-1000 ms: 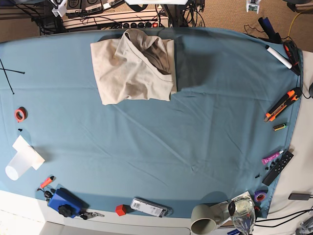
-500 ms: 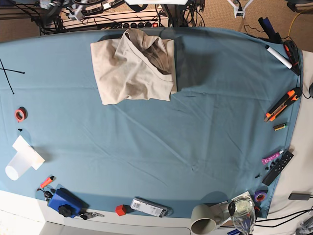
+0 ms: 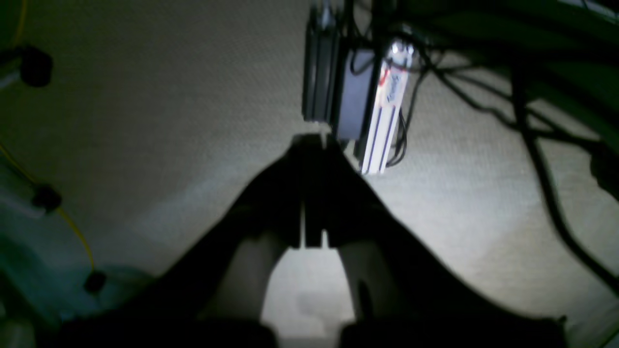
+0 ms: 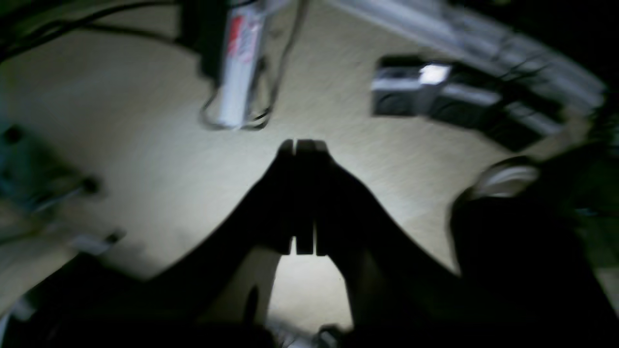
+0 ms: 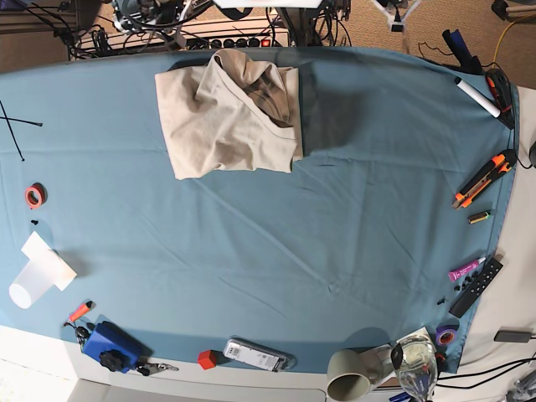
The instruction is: Fold the T-shirt properly
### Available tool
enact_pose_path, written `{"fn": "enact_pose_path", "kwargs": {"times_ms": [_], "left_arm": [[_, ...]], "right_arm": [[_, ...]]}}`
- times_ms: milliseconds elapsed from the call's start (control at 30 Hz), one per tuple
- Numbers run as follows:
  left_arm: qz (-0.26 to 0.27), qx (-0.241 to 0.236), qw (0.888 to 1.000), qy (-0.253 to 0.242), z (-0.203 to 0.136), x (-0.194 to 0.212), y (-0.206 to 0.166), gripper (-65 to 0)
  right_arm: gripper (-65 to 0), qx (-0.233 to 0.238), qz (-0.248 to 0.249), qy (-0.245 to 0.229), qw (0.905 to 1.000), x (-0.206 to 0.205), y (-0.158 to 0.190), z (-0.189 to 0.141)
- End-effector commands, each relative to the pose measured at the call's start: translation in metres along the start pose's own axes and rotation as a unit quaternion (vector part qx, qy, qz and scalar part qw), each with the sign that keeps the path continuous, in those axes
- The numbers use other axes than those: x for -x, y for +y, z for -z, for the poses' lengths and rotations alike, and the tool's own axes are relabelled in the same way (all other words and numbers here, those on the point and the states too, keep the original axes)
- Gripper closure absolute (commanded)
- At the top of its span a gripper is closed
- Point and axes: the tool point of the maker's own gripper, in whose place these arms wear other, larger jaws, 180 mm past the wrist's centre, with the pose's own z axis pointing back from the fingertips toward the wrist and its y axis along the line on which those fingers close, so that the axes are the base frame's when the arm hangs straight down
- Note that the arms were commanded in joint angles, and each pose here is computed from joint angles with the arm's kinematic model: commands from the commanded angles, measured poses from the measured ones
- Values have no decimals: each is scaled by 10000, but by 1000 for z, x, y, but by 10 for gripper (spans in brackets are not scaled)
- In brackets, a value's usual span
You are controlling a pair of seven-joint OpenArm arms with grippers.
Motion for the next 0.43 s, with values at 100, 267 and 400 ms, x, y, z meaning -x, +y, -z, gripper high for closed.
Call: {"fn": "enact_pose_path", "kwargs": {"times_ms": [100,267,400], "left_arm": [[141,99,9996,-223,5,-22,-14,0],[147,166,9993,-310,7,-32,-24,0],[146,162,9993,-314,7,-33,-24,0]], "right_arm": [[0,685,-284,-366,9966,-14,-24,0],[0,1317,-441,-463,9892,-18,-40,-2],[0,1371,-442,-441,9886,-18,-42,-2]]}}
